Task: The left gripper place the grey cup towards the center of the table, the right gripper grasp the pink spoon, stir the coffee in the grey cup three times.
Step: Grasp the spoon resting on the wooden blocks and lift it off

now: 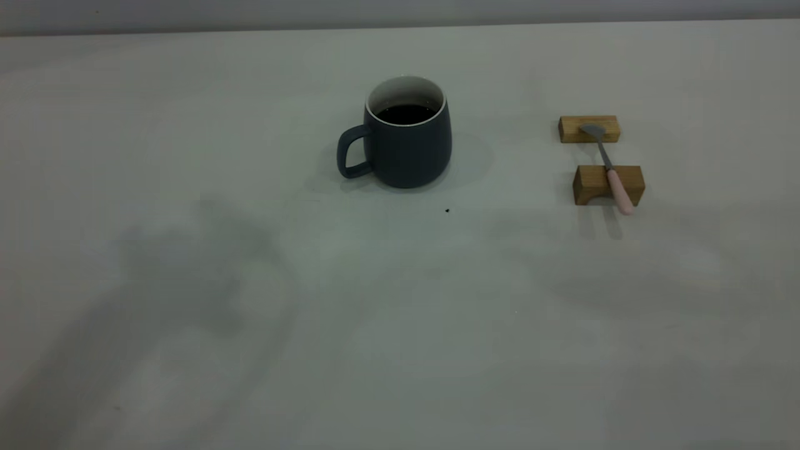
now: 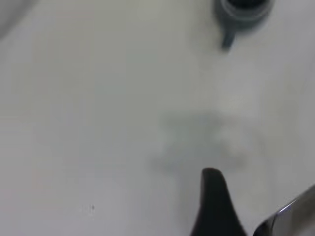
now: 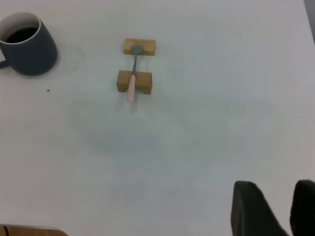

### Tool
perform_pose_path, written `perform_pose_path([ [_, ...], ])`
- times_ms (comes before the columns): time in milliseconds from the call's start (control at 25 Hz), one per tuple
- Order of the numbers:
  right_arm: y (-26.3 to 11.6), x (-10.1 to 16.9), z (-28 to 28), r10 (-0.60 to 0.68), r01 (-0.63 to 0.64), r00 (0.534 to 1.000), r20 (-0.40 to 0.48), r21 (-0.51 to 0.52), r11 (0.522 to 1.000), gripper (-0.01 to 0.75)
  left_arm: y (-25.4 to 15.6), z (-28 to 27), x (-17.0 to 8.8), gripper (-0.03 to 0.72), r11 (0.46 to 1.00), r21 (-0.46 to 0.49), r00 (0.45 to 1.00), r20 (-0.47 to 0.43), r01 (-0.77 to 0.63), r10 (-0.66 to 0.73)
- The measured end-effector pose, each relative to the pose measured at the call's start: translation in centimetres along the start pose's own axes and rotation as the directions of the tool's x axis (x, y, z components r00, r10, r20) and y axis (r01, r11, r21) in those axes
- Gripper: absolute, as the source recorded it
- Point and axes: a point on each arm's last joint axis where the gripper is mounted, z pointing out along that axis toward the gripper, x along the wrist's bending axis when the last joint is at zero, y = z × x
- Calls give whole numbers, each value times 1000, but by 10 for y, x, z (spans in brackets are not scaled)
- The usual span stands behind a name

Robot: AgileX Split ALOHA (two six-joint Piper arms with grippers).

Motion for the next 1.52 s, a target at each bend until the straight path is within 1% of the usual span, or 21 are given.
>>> perform_pose_path([
  [120, 0, 0, 0, 0, 0, 1000, 0, 0, 1000, 239, -35, -46, -4, 567, 987, -109, 993, -13, 117, -119],
  [240, 0, 0, 0, 0, 0, 1000, 0, 0, 1000, 239, -85, -63, -13, 567, 963, -143, 973, -2, 229, -231],
  [320, 0, 0, 0, 0, 0, 1000, 0, 0, 1000, 239, -124, -59, -21, 567, 948, -128, 956, -11, 290, -294],
  [440, 0, 0, 0, 0, 0, 1000, 0, 0, 1000, 239, -183, -48, -33, 567, 924, -132, 930, -31, 358, -365],
  [480, 0, 0, 0, 0, 0, 1000, 0, 0, 1000, 239, -199, -41, -37, 567, 919, -123, 924, -35, 373, -380],
  [560, 0, 0, 0, 0, 0, 1000, 0, 0, 1000, 239, -228, -33, -44, 567, 911, -143, 918, -32, 387, -395],
  [640, 0, 0, 0, 0, 0, 1000, 0, 0, 1000, 239, -247, -21, -49, 567, 910, -143, 917, -38, 389, -398],
  [720, 0, 0, 0, 0, 0, 1000, 0, 0, 1000, 239, -260, -11, -53, 567, 918, -140, 924, -40, 371, -379],
  [800, 0, 0, 0, 0, 0, 1000, 0, 0, 1000, 239, -269, 1, -57, 567, 936, -110, 940, -41, 334, -340],
  [920, 0, 0, 0, 0, 0, 1000, 0, 0, 1000, 239, -274, 16, -66, 567, 953, -76, 956, 11, 294, -294],
  [1040, 0, 0, 0, 0, 0, 1000, 0, 0, 1000, 239, -272, 18, -71, 567, 961, -77, 963, 64, 267, -262],
  [1200, 0, 0, 0, 0, 0, 1000, 0, 0, 1000, 239, -272, 18, -72, 567, 963, -80, 965, 76, 256, -250],
  [1360, 0, 0, 0, 0, 0, 1000, 0, 0, 1000, 239, -272, 18, -71, 567, 958, -81, 960, 66, 276, -271],
  [1440, 0, 0, 0, 0, 0, 1000, 0, 0, 1000, 239, -273, 18, -70, 567, 945, -78, 948, 43, 316, -314],
  [1520, 0, 0, 0, 0, 0, 1000, 0, 0, 1000, 239, -273, 18, -68, 567, 922, -78, 925, 5, 380, -381],
])
